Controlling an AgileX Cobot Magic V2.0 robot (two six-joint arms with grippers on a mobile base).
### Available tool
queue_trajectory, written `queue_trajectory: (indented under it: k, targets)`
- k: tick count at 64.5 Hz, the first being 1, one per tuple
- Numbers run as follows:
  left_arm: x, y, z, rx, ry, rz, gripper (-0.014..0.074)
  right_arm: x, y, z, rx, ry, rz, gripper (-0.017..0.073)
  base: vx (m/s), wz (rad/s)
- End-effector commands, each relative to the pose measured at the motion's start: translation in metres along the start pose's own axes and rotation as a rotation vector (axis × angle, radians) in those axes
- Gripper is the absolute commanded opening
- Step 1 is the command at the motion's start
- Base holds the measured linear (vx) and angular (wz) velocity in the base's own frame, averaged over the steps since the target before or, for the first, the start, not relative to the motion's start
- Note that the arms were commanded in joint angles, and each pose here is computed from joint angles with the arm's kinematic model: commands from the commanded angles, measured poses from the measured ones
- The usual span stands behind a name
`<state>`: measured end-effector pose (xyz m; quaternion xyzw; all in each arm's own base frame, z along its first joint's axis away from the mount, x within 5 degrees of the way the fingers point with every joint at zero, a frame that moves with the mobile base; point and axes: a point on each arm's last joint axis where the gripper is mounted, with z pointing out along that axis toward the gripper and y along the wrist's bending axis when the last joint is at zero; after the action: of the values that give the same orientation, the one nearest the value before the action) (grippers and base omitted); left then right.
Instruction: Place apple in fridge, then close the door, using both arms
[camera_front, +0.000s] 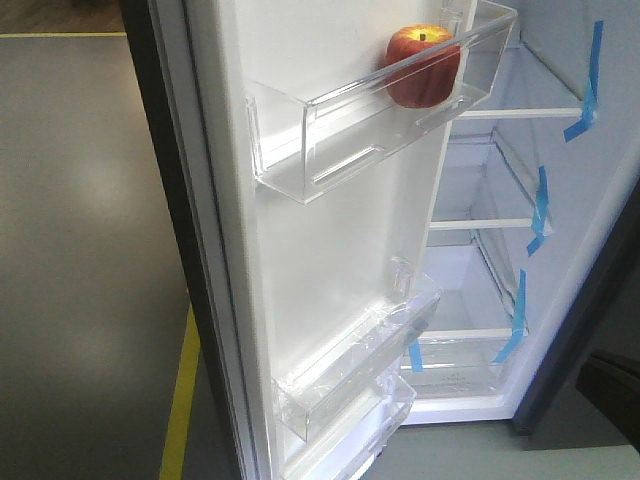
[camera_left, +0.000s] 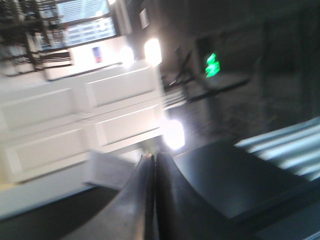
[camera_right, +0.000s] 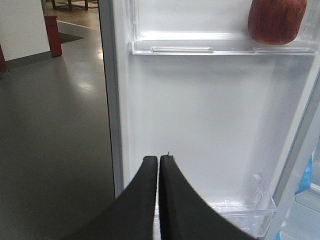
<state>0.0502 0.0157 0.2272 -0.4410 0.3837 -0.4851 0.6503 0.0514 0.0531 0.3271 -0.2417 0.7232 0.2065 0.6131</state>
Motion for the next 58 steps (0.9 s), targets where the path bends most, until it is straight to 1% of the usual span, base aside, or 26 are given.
queue_trajectory:
  k: [1,4,6,8,11,14,16,17,19,21,22,26,27,28,30,34,38,40,43,48,49,52,53,54,55,58]
  targets:
    - [-0.009,-0.033,-0.001,0.208,-0.061,-0.189,-0.0006,-0.010,0.001,-0.006,0.028,-0.085,0.016,-0.0005,0.00,0.00]
    - [-0.011,-0.051,-0.002,0.285,-0.058,-0.219,-0.0006,-0.011,0.002,-0.007,0.030,-0.091,0.013,-0.0005,0.00,0.00]
    - [-0.012,-0.064,-0.003,0.336,-0.050,-0.222,-0.0006,-0.011,0.002,-0.007,0.030,-0.092,0.012,-0.0005,0.00,0.00]
    - [-0.012,-0.074,-0.003,0.368,-0.043,-0.213,-0.0006,-0.011,0.002,-0.007,0.030,-0.092,0.012,-0.0005,0.00,0.00]
    - [-0.012,-0.090,-0.003,0.412,-0.033,-0.187,-0.0006,-0.011,0.002,-0.007,0.029,-0.093,0.014,-0.0005,0.00,0.00]
    - [-0.013,-0.110,-0.002,0.463,-0.021,-0.164,-0.0006,-0.011,0.002,-0.007,0.026,-0.095,0.017,-0.0005,0.00,0.00]
    - [-0.012,-0.120,0.001,0.476,-0.010,-0.144,-0.0006,-0.011,0.002,-0.007,0.026,-0.095,0.018,-0.0005,0.00,0.00]
    - [-0.012,-0.127,0.002,0.494,-0.002,-0.129,-0.0006,-0.011,0.002,-0.007,0.025,-0.096,0.019,-0.0005,0.00,0.00]
    - [-0.011,-0.136,0.006,0.500,0.011,-0.111,-0.0006,-0.011,0.002,-0.007,0.024,-0.097,0.021,-0.0005,0.00,0.00]
    - [-0.009,-0.147,0.011,0.511,0.030,-0.070,-0.0006,-0.011,0.003,-0.007,0.021,-0.097,0.022,-0.0005,0.00,0.00]
    - [-0.008,-0.151,0.014,0.512,0.037,-0.059,-0.0006,-0.011,0.003,-0.007,0.020,-0.097,0.023,-0.0005,0.00,0.00]
    - [-0.005,-0.169,0.026,0.520,0.071,-0.031,-0.0006,-0.011,0.003,-0.008,0.015,-0.101,0.030,-0.0005,0.00,0.00]
    - [-0.003,-0.171,0.033,0.507,0.080,-0.032,-0.0006,-0.012,0.003,-0.008,0.015,-0.101,0.030,-0.0005,0.00,0.00]
    - [-0.002,-0.176,0.036,0.515,0.093,-0.027,-0.0006,-0.012,0.003,-0.008,0.014,-0.102,0.030,-0.0005,0.00,0.00]
    - [0.001,-0.181,0.048,0.503,0.119,-0.021,-0.0006,-0.012,0.003,-0.008,0.013,-0.102,0.031,-0.0004,0.00,0.00]
    - [0.007,-0.192,0.070,0.512,0.169,-0.025,-0.0006,-0.012,0.003,-0.008,0.012,-0.102,0.032,-0.0003,0.00,0.00]
    - [0.015,-0.204,0.093,0.557,0.230,-0.015,-0.0006,-0.012,0.003,-0.008,0.012,-0.102,0.032,-0.0003,0.00,0.00]
    - [0.020,-0.205,0.109,0.556,0.262,-0.014,-0.0006,-0.012,0.003,-0.008,0.012,-0.102,0.032,-0.0003,0.00,0.00]
    - [0.027,-0.210,0.129,0.578,0.322,-0.017,-0.0006,-0.012,0.003,-0.008,0.012,-0.102,0.032,-0.0003,0.00,0.00]
    - [0.039,-0.215,0.162,0.596,0.400,0.013,-0.0006,-0.011,0.004,-0.007,0.005,-0.097,0.031,-0.0003,0.00,0.00]
    - [0.041,-0.218,0.168,0.606,0.412,0.020,-0.0006,-0.011,0.004,-0.007,0.003,-0.095,0.031,-0.0003,0.00,0.00]
    - [0.048,-0.218,0.189,0.603,0.458,0.040,-0.0006,-0.010,0.005,-0.007,-0.004,-0.090,0.031,-0.0003,0.00,0.00]
    - [0.050,-0.214,0.198,0.588,0.474,0.036,-0.0006,-0.010,0.005,-0.007,-0.006,-0.088,0.031,-0.0003,0.00,0.00]
    - [0.053,-0.214,0.204,0.587,0.491,0.044,-0.0006,-0.010,0.005,-0.007,-0.009,-0.086,0.030,-0.0003,0.00,0.00]
    - [0.055,-0.213,0.213,0.586,0.507,0.039,-0.0006,-0.010,0.005,-0.007,-0.011,-0.085,0.030,-0.0003,0.00,0.00]
    - [0.061,-0.212,0.229,0.583,0.550,0.050,-0.0006,-0.010,0.006,-0.007,-0.017,-0.080,0.030,-0.0003,0.00,0.00]
